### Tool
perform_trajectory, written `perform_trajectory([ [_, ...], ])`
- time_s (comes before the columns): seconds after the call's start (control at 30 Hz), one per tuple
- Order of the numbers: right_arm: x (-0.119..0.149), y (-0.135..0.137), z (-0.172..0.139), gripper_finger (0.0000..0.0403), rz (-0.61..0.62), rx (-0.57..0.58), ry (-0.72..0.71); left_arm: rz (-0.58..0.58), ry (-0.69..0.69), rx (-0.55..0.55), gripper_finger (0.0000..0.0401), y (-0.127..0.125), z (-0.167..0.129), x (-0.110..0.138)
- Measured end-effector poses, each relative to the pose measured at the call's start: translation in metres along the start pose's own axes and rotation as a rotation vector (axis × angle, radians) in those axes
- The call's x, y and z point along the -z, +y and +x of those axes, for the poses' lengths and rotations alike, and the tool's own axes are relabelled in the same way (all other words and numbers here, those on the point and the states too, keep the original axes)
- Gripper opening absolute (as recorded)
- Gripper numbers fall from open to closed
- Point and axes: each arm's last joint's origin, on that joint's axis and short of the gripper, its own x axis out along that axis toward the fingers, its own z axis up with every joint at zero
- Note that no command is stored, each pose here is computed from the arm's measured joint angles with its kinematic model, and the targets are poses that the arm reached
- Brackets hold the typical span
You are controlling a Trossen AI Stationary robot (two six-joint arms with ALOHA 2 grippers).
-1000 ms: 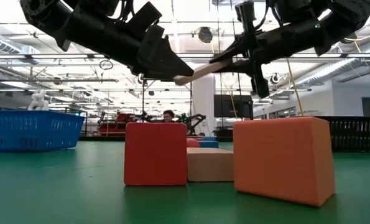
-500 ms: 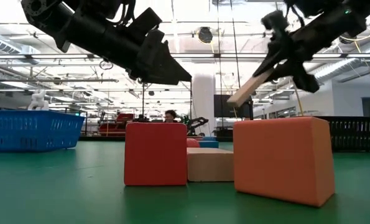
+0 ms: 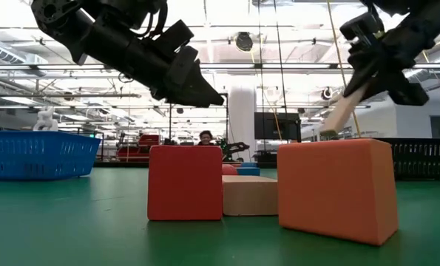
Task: Sort & place blocks by color
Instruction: Put the top white block into the black bin
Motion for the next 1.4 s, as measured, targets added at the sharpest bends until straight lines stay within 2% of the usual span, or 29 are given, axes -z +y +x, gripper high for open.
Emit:
perform_trajectory([
  [0.2, 0.003, -0.003, -0.006, 0.0044, 0.037, -0.013, 0.071, 0.002, 0.018, -0.011, 0.0299, 0.003, 0.001, 0.002],
  [0.5, 0.006, -0.012, -0.006, 0.005, 0.052, 0.082, 0.107, -0.036, 0.024, -0.013, 0.0301, 0.003, 0.001, 0.002],
  [1.0, 0.005, -0.011, -0.005, 0.0166, 0.05, 0.084, 0.073, -0.125, 0.129, 0.001, 0.0285, 0.0, 0.008, 0.021],
  [1.13, 0.003, -0.011, -0.005, 0.0192, 0.048, 0.089, 0.026, -0.145, 0.132, 0.003, 0.0286, -0.002, 0.012, 0.026],
  [1.4, -0.008, 0.002, -0.007, 0.0228, -0.06, -0.057, -0.093, -0.15, 0.08, 0.058, 0.0285, -0.009, 0.024, 0.034],
])
